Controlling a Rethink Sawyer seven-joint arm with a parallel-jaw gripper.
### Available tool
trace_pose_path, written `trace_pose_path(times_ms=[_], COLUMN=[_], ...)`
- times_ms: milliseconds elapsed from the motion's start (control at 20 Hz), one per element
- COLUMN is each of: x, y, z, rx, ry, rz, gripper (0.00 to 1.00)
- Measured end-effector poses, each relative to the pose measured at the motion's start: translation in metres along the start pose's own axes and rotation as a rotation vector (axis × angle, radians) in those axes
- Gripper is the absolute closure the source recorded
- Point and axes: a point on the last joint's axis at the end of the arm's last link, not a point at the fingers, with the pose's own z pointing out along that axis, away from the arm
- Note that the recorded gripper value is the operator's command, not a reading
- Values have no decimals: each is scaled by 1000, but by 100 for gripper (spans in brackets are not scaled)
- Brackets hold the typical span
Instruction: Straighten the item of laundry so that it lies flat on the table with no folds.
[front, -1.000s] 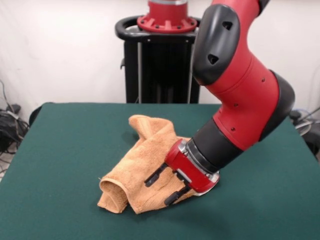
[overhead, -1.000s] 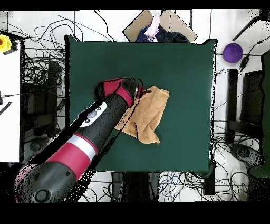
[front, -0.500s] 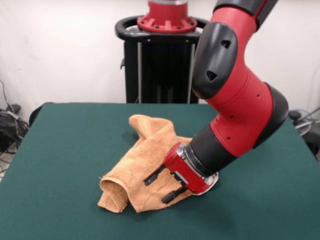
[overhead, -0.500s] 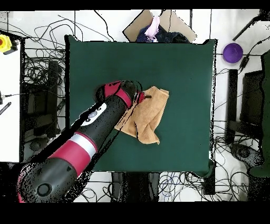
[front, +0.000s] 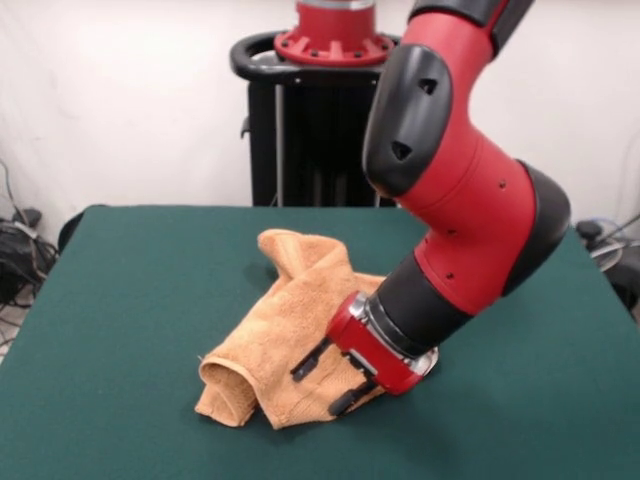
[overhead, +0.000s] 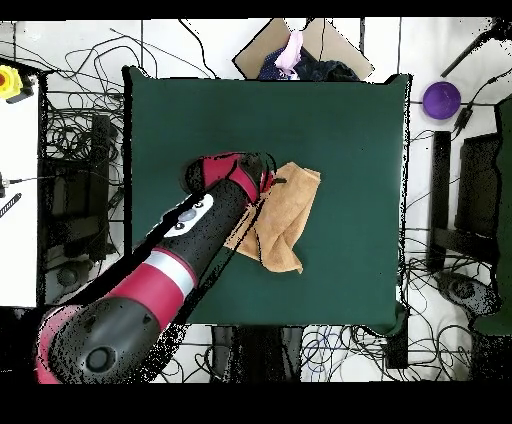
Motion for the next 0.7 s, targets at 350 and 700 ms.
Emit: trace_pose_path(times_ms=[350,700], x=[-12,-9], y=[-1,0], z=[5,5], rx=[-98,-86], ry=[-16,-36], rz=[68,51], gripper=[0,0])
